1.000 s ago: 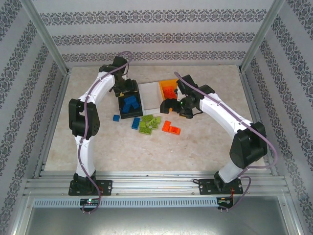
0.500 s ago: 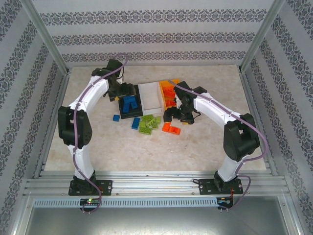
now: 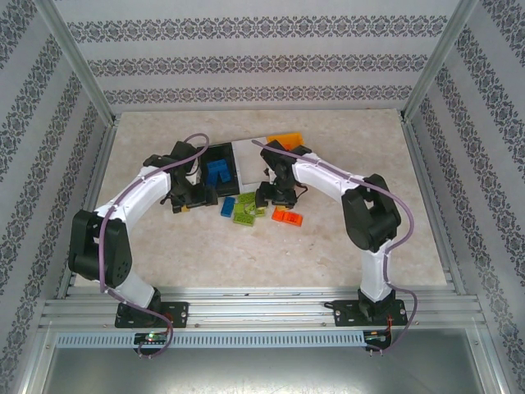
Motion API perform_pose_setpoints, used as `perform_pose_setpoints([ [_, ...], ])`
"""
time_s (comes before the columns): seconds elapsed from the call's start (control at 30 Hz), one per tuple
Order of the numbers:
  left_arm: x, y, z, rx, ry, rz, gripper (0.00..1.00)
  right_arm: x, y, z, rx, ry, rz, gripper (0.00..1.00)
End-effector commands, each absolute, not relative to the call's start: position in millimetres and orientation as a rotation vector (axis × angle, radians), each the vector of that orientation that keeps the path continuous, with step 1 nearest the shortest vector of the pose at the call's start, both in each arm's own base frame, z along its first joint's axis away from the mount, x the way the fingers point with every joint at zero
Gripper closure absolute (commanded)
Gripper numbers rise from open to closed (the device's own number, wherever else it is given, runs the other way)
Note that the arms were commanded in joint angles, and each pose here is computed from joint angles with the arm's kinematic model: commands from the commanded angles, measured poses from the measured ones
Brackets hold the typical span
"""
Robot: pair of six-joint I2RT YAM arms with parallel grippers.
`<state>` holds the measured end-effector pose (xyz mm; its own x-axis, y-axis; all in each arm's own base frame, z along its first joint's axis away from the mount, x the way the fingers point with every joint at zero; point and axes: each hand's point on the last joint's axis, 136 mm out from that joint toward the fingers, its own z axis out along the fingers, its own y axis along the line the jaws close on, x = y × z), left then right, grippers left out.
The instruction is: Sort the legos into containers by color
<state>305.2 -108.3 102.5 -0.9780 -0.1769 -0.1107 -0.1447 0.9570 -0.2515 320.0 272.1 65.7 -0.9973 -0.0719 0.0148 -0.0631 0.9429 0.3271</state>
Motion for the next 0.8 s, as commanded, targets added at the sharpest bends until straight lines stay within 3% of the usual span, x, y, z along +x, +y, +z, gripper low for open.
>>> perform_pose_setpoints([
  [0.0, 311.8, -111.2, 114.3, -0.218, 2.915, -0.394, 0.21, 335.7, 272.5, 61.2, 0.064, -3.081, -0.488, 0.44],
  [0.27, 309.5, -107.9, 112.3, -0.190, 2.935, -0.375, 0.21, 352.0, 279.6, 44.6, 0.033, -3.066, -0.463, 0.49],
  [0.6, 311.0, -104.4, 111.2, -0.183, 2.939, -0.374, 0.21, 353.9, 267.1, 33.7, -0.031, -3.064, -0.403, 0.75],
  [0.77, 314.4, -106.6, 111.7, -0.174, 2.933, -0.385, 0.21, 349.6, 260.1, 53.7, -0.037, -3.093, -0.412, 0.77],
])
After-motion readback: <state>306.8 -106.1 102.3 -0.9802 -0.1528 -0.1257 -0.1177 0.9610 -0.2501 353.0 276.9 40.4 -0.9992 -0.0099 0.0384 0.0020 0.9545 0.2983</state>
